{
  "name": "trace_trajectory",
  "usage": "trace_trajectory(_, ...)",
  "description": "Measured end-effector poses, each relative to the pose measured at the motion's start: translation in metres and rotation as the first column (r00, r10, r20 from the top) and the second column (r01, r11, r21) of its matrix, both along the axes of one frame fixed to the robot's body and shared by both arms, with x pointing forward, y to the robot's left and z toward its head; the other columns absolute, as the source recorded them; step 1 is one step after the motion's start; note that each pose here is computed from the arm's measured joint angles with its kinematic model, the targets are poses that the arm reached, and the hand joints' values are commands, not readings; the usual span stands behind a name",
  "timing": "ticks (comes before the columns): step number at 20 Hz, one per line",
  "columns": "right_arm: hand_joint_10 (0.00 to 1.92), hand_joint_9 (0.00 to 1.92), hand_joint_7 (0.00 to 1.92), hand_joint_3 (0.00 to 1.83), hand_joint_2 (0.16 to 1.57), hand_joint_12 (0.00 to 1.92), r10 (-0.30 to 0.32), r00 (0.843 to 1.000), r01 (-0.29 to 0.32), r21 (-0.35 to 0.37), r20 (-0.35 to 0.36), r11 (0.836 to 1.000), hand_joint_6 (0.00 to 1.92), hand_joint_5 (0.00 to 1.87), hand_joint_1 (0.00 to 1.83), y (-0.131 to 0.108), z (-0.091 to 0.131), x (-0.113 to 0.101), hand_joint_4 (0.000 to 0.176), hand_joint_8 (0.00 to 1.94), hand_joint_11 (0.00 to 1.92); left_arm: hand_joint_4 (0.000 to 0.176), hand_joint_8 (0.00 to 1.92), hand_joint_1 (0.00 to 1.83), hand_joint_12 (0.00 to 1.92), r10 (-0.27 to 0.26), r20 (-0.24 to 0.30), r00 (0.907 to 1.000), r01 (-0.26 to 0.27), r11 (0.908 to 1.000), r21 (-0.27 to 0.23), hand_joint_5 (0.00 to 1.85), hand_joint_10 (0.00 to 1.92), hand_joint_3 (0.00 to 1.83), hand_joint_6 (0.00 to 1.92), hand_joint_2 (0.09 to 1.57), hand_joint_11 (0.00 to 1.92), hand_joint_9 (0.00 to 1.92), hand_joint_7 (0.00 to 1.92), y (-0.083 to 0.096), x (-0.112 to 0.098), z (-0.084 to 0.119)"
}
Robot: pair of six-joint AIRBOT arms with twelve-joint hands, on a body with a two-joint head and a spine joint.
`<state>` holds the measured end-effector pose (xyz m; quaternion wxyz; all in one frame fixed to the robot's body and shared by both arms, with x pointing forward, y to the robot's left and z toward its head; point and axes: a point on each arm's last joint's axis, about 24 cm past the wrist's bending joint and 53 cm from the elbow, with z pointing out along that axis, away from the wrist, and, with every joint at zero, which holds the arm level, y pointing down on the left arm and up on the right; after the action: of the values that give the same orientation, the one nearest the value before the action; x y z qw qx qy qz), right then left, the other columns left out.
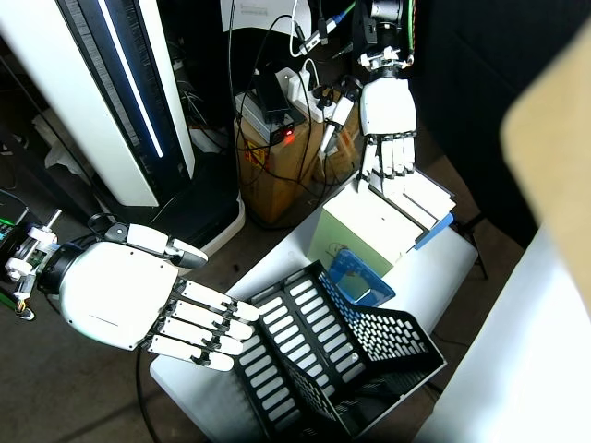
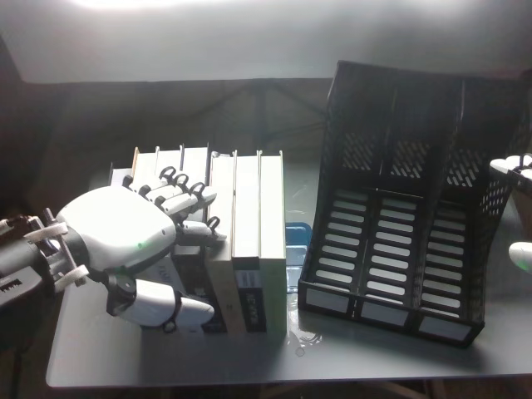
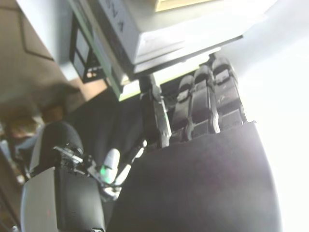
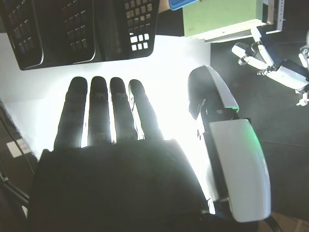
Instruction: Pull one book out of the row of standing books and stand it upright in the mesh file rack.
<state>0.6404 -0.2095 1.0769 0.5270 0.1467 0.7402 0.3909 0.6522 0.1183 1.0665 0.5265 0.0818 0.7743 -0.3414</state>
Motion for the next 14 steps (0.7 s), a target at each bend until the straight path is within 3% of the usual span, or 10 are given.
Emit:
trace_trajectory(2, 0.00, 0.00, 0.00, 0.00, 1.37, 0.00, 0.003, 1.000, -0.003, 0.004, -0.001, 1.000, 0.00, 0.00, 0.32, 0.001, 0.000, 0.000, 0.000, 0.00, 0.00, 0.081, 0.00, 0.21, 0.00, -0.028, 0.013, 0.9995, 0.028, 0.9994, 0.023, 0.58, 0.00, 0.01, 0.05, 1.06, 0.00, 0.00, 0.00, -0.006, -0.007, 0.000)
trace_trajectory(4, 0.00, 0.00, 0.00, 0.00, 1.37, 0.00, 0.000, 1.000, 0.000, 0.005, -0.004, 1.000, 0.00, 0.00, 0.34, 0.001, -0.001, 0.000, 0.000, 0.00, 0.00, 0.079, 0.00, 0.16, 0.00, -0.045, 0.020, 0.9988, 0.044, 0.9981, 0.042, 0.56, 0.00, 0.01, 0.03, 1.07, 0.00, 0.00, 0.00, -0.009, -0.011, 0.000)
trace_trajectory(5, 0.00, 0.00, 0.00, 0.00, 1.37, 0.00, -0.001, 1.000, 0.001, 0.007, -0.004, 1.000, 0.00, 0.00, 0.34, 0.000, -0.001, 0.000, 0.000, 0.00, 0.00, 0.062, 0.00, 0.16, 0.00, -0.050, 0.020, 0.9985, 0.049, 0.9977, 0.047, 0.57, 0.00, 0.01, 0.04, 1.06, 0.00, 0.00, 0.00, -0.009, -0.013, 0.001)
trace_trajectory(6, 0.00, 0.00, 0.00, 0.00, 1.36, 0.00, -0.002, 1.000, 0.002, 0.010, -0.005, 1.000, 0.00, 0.00, 0.32, 0.000, -0.001, 0.000, 0.000, 0.00, 0.00, 0.061, 0.00, 0.14, 0.00, -0.070, 0.021, 0.9973, 0.069, 0.9958, 0.061, 0.58, 0.00, 0.00, 0.04, 1.06, 0.00, 0.00, 0.00, -0.012, -0.018, 0.000)
trace_trajectory(7, 0.00, 0.00, 0.00, 0.00, 1.36, 0.00, -0.001, 1.000, 0.001, 0.010, -0.006, 1.000, 0.00, 0.00, 0.32, 0.001, -0.001, 0.000, 0.000, 0.00, 0.00, 0.042, 0.00, 0.17, 0.00, -0.084, 0.022, 0.9962, 0.082, 0.9943, 0.068, 0.60, 0.00, 0.00, 0.04, 1.05, 0.00, 0.00, 0.00, -0.015, -0.021, 0.000)
trace_trajectory(11, 0.00, 0.00, 0.00, 0.00, 1.37, 0.00, -0.003, 1.000, 0.004, 0.013, -0.017, 1.000, 0.00, 0.00, 0.33, 0.000, -0.004, -0.002, 0.000, 0.00, 0.00, 0.044, 0.00, 0.16, 0.00, -0.113, 0.015, 0.9935, 0.111, 0.9900, 0.088, 0.58, 0.00, 0.00, 0.02, 1.06, 0.00, 0.00, 0.00, -0.014, -0.036, -0.003)
trace_trajectory(13, 0.00, 0.00, 0.00, 0.00, 1.37, 0.00, -0.003, 1.000, 0.003, 0.015, -0.017, 1.000, 0.00, 0.00, 0.33, 0.000, -0.004, -0.002, 0.000, 0.00, 0.00, 0.040, 0.00, 0.17, 0.00, -0.119, 0.006, 0.9929, 0.118, 0.9888, 0.091, 0.58, 0.00, 0.00, 0.02, 1.06, 0.00, 0.00, 0.00, -0.012, -0.042, -0.006)
trace_trajectory(14, 0.00, 0.00, 0.00, 0.00, 1.37, 0.00, -0.004, 1.000, 0.004, 0.015, -0.017, 1.000, 0.00, 0.00, 0.33, -0.001, -0.005, -0.002, 0.000, 0.00, 0.00, 0.028, 0.00, 0.15, 0.00, -0.123, 0.000, 0.9924, 0.123, 0.9886, 0.088, 0.59, 0.00, 0.01, 0.02, 1.07, 0.00, 0.00, 0.00, -0.012, -0.046, -0.007)
